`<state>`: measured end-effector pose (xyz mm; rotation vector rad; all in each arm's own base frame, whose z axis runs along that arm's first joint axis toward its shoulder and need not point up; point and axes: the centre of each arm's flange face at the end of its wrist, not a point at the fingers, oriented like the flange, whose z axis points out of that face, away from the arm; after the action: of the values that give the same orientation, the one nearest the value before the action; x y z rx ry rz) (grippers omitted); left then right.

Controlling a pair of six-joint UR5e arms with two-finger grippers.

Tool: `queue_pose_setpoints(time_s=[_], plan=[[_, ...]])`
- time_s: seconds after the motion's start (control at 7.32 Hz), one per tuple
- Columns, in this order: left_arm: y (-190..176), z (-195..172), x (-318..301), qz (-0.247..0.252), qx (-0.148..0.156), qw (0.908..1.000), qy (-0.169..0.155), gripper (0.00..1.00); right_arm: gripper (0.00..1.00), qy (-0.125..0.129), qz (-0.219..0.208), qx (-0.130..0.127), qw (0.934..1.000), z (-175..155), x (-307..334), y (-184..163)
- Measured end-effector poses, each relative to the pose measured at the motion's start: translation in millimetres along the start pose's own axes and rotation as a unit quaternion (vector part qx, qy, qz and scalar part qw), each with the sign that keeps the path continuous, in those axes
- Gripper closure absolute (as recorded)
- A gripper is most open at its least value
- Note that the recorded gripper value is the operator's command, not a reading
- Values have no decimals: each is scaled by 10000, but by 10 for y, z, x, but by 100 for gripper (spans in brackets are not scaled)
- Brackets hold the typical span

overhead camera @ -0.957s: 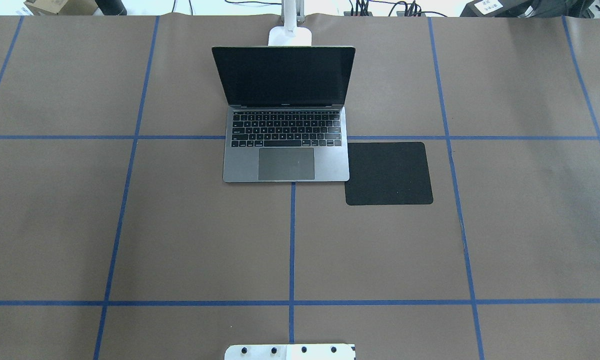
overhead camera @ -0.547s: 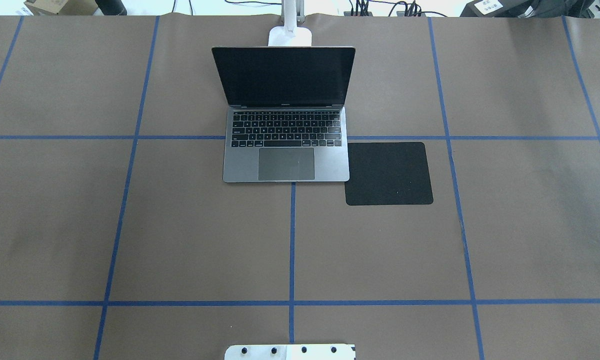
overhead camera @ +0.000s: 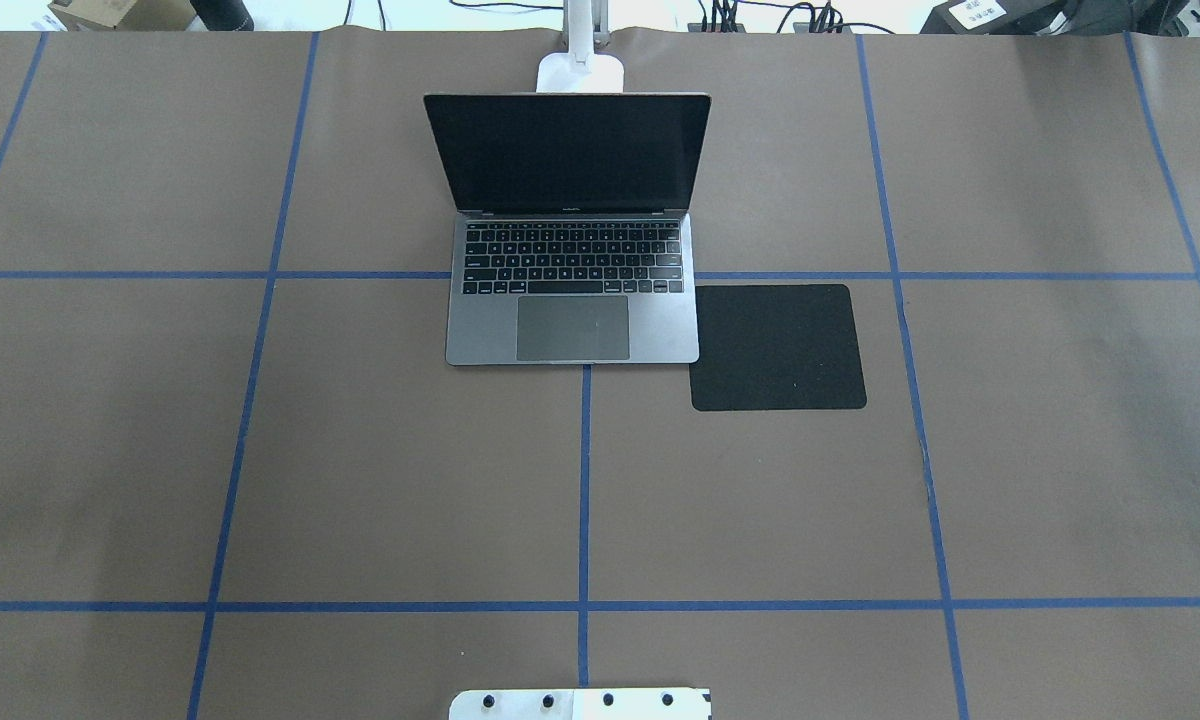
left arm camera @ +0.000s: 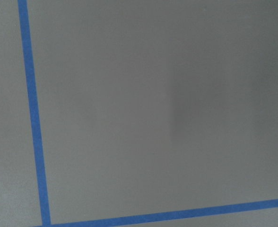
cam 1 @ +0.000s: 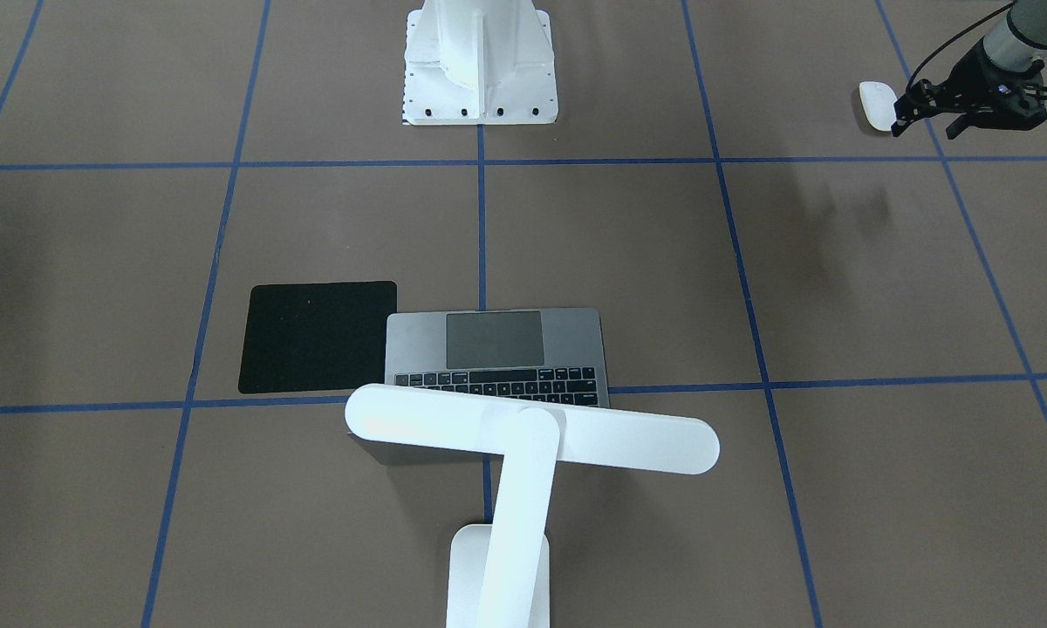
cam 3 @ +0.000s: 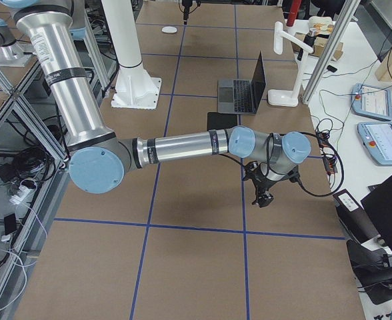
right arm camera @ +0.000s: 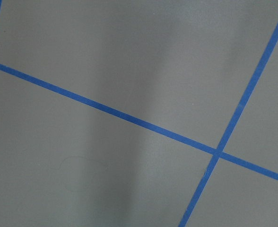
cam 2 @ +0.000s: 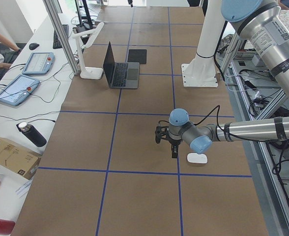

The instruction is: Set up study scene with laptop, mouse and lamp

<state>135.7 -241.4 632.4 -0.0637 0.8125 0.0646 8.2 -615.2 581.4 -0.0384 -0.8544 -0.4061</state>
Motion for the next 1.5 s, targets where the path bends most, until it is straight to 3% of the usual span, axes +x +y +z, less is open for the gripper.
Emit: queue_pose_setpoints(time_s=[0.55, 1.23, 1.5], plan=[[461, 58, -140, -205, -145, 9996, -97, 0, 1, -1, 46, 17, 10000, 17, 1, 38], [694, 470, -30, -274, -168, 9986, -423, 0, 1, 0, 62, 18, 10000, 16, 0, 37], [763, 568, 12, -334, -224, 9985, -375, 0, 1, 1, 58, 22, 10000, 12, -4, 34]])
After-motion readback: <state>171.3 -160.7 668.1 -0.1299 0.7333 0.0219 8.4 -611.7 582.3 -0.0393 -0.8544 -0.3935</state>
